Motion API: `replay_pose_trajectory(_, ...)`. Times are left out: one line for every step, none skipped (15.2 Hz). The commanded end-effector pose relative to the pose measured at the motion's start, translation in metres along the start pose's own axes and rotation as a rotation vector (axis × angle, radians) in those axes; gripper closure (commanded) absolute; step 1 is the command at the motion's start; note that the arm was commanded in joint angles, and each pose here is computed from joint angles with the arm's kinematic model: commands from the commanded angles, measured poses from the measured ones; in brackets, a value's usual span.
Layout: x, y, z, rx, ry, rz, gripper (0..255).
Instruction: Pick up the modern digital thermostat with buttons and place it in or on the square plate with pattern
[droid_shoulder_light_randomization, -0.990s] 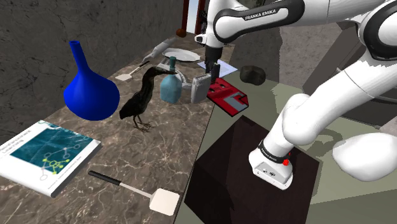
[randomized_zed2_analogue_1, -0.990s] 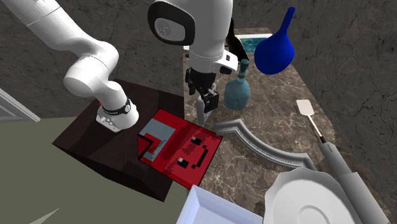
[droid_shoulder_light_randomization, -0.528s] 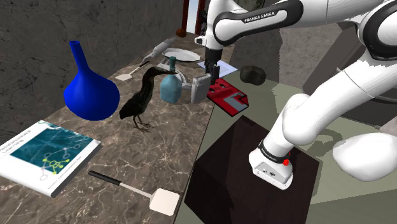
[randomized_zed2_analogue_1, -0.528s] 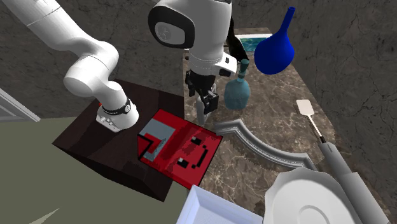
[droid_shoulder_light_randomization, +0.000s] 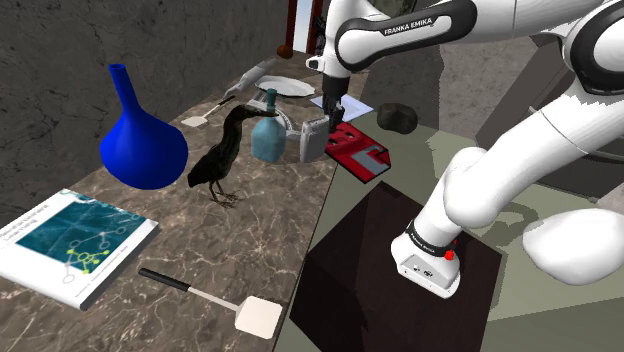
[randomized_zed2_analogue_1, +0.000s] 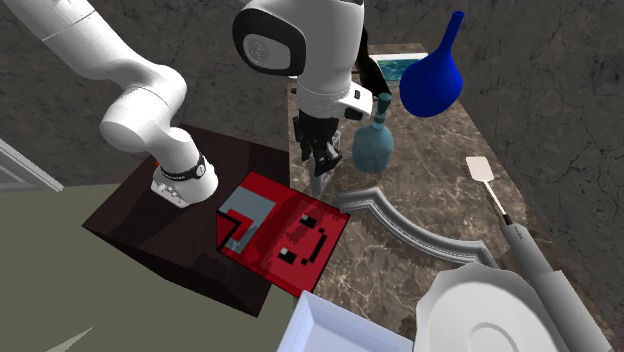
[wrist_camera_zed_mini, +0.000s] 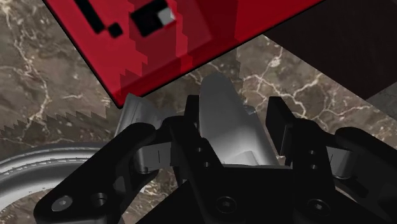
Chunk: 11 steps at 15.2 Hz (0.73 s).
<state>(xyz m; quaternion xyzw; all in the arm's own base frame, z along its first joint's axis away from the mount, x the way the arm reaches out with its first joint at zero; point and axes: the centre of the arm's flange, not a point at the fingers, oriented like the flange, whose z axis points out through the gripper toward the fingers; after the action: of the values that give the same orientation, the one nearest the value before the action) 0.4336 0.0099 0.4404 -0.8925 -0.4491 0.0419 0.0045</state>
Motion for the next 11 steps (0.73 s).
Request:
replay_pose_trajectory(0.000,0.000,0.001,0.002,-0.001,-0.001,255)
replay_pose_trajectory(0.000,0.000,0.001,0.002,-0.001,-0.001,255)
replay_pose_trajectory(0.000,0.000,0.001,0.002,-0.001,-0.001,255)
replay_pose_trajectory(0.000,-0.001,-0.004,0.002,-0.001,-0.001,255)
replay_pose_trajectory(0.000,-0.001,-0.009,0.002,-0.001,-0.001,255)
replay_pose_trajectory(-0.001,-0.001,-0.015,0.002,-0.001,-0.001,255)
replay_pose_trajectory(-0.001,-0.001,-0.020,0.002,-0.001,-0.001,255)
replay_pose_trajectory(-0.001,-0.002,-0.025,0.002,-0.001,-0.001,255)
replay_pose_trajectory(-0.002,-0.002,-0.030,0.002,-0.001,-0.001,255)
replay_pose_trajectory(-0.002,-0.002,-0.036,0.002,-0.001,-0.001,255)
replay_pose_trajectory(-0.003,-0.002,-0.041,0.002,-0.001,-0.001,255)
